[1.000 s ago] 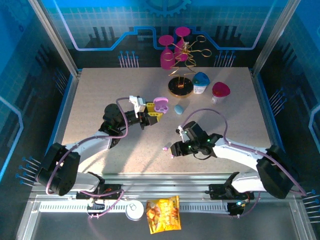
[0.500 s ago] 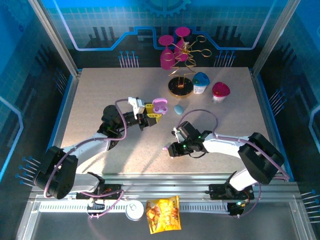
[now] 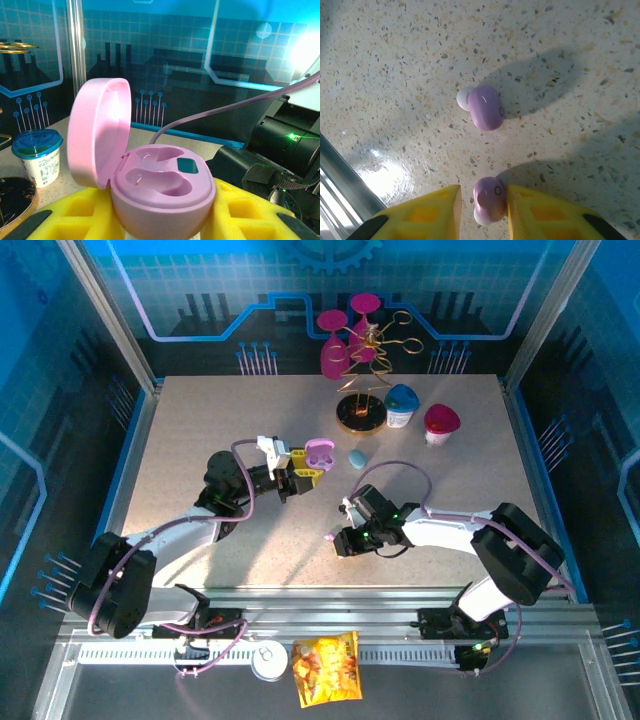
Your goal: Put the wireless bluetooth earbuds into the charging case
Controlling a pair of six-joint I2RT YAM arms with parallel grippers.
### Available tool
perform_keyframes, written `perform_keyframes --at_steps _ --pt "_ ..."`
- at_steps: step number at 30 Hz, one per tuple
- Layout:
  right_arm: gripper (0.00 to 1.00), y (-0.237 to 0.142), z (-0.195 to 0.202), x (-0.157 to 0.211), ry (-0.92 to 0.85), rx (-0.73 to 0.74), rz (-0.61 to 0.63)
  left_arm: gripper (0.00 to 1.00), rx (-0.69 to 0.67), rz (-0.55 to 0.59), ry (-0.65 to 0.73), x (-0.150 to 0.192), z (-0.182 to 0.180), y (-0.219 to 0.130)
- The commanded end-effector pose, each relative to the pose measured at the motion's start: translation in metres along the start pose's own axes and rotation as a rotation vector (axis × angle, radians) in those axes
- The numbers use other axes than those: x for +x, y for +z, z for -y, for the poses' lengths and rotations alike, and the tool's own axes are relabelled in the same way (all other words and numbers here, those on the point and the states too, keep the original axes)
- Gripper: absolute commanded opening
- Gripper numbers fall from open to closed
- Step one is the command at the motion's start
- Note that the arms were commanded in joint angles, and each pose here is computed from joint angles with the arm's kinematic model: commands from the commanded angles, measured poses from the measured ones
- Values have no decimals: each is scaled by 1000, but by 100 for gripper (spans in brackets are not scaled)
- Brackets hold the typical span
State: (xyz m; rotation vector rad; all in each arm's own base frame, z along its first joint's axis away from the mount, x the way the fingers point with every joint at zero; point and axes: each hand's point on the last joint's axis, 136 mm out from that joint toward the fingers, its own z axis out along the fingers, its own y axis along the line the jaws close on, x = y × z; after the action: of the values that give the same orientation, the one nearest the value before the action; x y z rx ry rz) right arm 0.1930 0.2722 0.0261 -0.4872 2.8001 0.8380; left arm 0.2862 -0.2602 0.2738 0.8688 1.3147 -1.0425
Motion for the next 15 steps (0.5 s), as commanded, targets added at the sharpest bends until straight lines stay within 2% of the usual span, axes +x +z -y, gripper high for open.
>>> perform_keyframes --at_steps 1,15 --pt "28 2 -9 0 -12 -23 -6 29 -12 23 43 -7 0 -4" --pt "26 15 -3 11 -15 -3 -61 29 -17 23 44 -7 1 -5"
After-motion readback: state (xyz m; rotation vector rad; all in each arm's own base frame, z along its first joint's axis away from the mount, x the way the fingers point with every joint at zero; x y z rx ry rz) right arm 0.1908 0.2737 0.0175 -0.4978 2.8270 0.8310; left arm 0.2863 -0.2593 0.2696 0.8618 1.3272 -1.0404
